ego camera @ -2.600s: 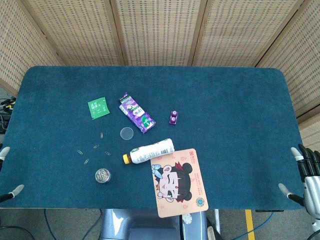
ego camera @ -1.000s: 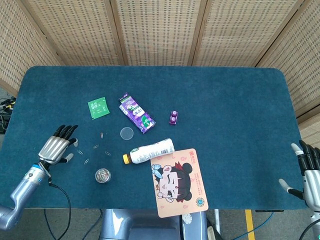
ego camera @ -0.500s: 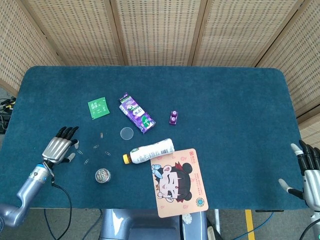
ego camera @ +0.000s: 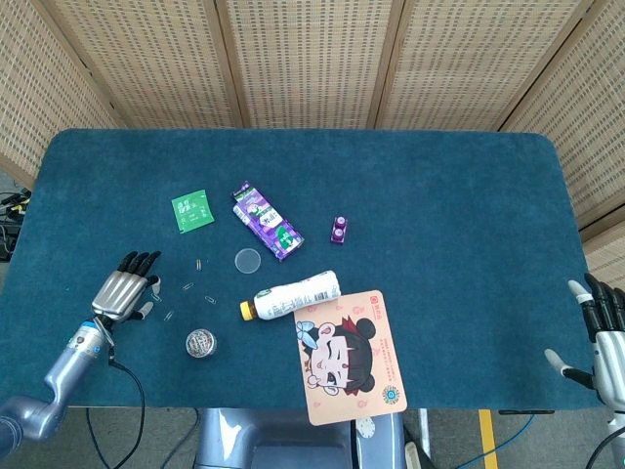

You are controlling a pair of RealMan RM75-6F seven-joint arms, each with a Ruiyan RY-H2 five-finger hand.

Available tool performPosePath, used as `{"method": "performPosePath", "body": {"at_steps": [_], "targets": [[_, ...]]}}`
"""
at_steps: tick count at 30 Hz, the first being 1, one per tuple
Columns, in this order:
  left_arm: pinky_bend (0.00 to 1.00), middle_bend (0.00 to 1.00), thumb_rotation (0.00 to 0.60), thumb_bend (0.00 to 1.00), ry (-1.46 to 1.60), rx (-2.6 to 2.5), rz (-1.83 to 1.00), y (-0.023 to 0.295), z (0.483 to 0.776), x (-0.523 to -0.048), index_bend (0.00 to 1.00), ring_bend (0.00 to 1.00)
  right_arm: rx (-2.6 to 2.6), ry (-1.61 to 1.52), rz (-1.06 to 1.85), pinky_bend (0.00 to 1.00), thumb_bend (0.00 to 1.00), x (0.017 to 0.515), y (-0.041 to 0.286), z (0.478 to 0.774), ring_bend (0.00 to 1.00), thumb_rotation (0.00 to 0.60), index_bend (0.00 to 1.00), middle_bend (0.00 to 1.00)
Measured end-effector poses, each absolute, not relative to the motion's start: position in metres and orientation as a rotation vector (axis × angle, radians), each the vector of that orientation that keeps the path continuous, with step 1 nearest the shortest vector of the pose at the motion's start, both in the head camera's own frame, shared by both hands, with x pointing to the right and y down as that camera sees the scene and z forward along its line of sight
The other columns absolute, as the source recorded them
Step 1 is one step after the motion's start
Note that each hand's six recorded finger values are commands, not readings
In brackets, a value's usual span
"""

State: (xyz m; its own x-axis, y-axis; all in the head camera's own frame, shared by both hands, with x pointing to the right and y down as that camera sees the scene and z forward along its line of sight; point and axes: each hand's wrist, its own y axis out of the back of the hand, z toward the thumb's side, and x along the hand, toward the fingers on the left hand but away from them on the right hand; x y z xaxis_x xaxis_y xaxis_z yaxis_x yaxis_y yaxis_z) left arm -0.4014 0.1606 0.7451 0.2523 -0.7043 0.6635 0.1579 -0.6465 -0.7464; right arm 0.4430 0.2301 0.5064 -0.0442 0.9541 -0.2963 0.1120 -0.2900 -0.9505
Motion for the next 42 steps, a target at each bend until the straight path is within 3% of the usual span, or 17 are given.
{"method": "performPosePath", "body": {"at_steps": [11,23,33,42], "targets": [[0.0,0.0,0.6,0.37,0.489,-1.791,-1.489,0.162,0.75,-0.396,0.61,0.0,-1.486,-1.185,1.421,0.0,0.0,0.445,0.229,0.505,0.0,0.6,0.08,0.0],[0.0,0.0,0.6,0.37,0.5,-1.778,-1.489,0.16,0.746,-0.398,0.63,0.0,-1.489,-1.191,1.416,0.0,0.0,0.446,0.23,0.504,0.0,0.6,0.09,0.0],[0.0,0.0,0.6,0.37,0.573,-1.803,-1.352,0.152,0.707,-0.385,0.63,0.0,-1.492,-1.195,1.411,0.0,0.0,0.446,0.23,0.502,0.0,0.6,0.09,0.0],[0.0,0.0,0.6,0.37,0.469,-1.93,-1.152,0.189,0.663,-0.34,0.63,0.0,-1.494,-1.2,1.408,0.0,0.0,0.446,0.231,0.501,0.0,0.6,0.09,0.0]]}}
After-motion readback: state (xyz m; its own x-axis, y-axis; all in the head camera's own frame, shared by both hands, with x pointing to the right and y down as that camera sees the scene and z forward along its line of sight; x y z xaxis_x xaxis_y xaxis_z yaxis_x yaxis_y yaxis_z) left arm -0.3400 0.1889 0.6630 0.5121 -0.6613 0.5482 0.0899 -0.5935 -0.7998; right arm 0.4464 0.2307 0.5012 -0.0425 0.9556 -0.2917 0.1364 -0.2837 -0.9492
